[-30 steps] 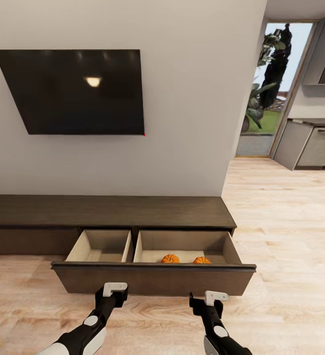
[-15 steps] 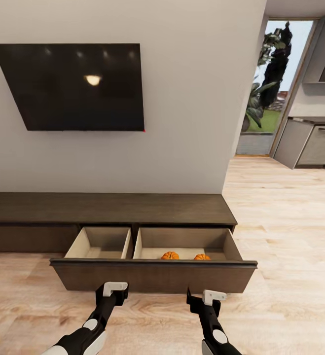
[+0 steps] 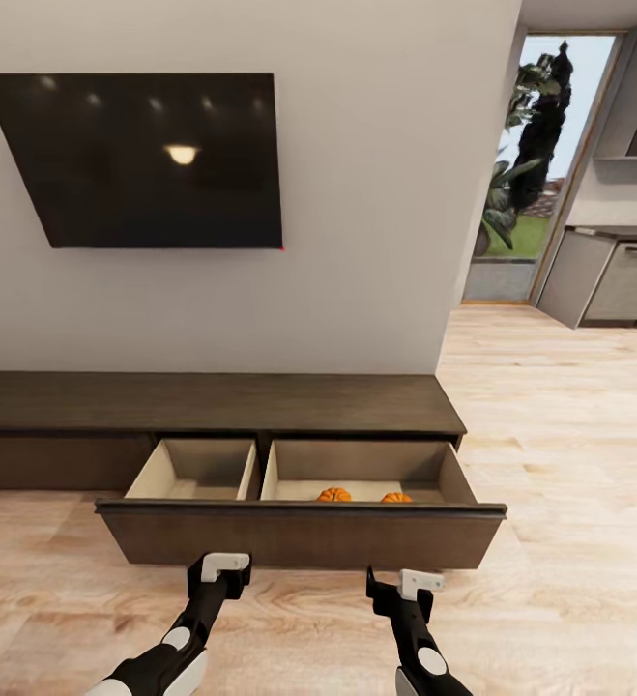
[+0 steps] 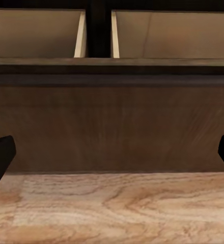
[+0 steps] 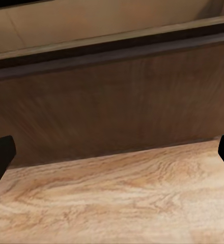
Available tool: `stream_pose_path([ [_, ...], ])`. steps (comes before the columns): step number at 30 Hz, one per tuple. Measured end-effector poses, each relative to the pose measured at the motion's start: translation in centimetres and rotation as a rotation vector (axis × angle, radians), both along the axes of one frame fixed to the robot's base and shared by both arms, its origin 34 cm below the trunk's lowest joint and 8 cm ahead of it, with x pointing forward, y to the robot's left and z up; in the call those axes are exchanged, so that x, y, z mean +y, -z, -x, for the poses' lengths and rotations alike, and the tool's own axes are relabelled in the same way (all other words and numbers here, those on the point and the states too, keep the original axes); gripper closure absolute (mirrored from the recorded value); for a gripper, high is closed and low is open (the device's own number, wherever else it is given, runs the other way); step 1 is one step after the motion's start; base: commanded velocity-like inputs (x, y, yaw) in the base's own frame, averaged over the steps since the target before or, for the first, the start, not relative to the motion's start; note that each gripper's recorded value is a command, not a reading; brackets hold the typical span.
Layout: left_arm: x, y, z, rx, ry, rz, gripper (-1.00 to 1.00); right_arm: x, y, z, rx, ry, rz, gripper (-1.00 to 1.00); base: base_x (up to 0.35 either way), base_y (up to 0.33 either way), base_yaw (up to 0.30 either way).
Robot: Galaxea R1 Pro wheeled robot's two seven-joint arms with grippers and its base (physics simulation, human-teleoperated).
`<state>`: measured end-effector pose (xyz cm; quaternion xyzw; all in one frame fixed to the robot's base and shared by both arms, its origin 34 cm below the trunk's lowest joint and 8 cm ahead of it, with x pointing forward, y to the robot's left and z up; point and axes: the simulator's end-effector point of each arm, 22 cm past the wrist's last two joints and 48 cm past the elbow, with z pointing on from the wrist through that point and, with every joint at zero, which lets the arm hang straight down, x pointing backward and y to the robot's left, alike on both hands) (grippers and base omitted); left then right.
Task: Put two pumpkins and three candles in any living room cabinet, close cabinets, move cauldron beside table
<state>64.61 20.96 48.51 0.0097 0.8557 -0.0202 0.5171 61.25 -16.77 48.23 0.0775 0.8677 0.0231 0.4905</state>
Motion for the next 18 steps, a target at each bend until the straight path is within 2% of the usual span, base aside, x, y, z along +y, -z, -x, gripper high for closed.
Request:
stream_pose_path([
  [18, -0.1, 3.7, 0.7, -0.005, 0.002, 0.001, -1.0, -0.1, 3.8, 0.8, 0.002, 0.003, 0.0, -1.0, 0.0, 0.0, 0.0],
])
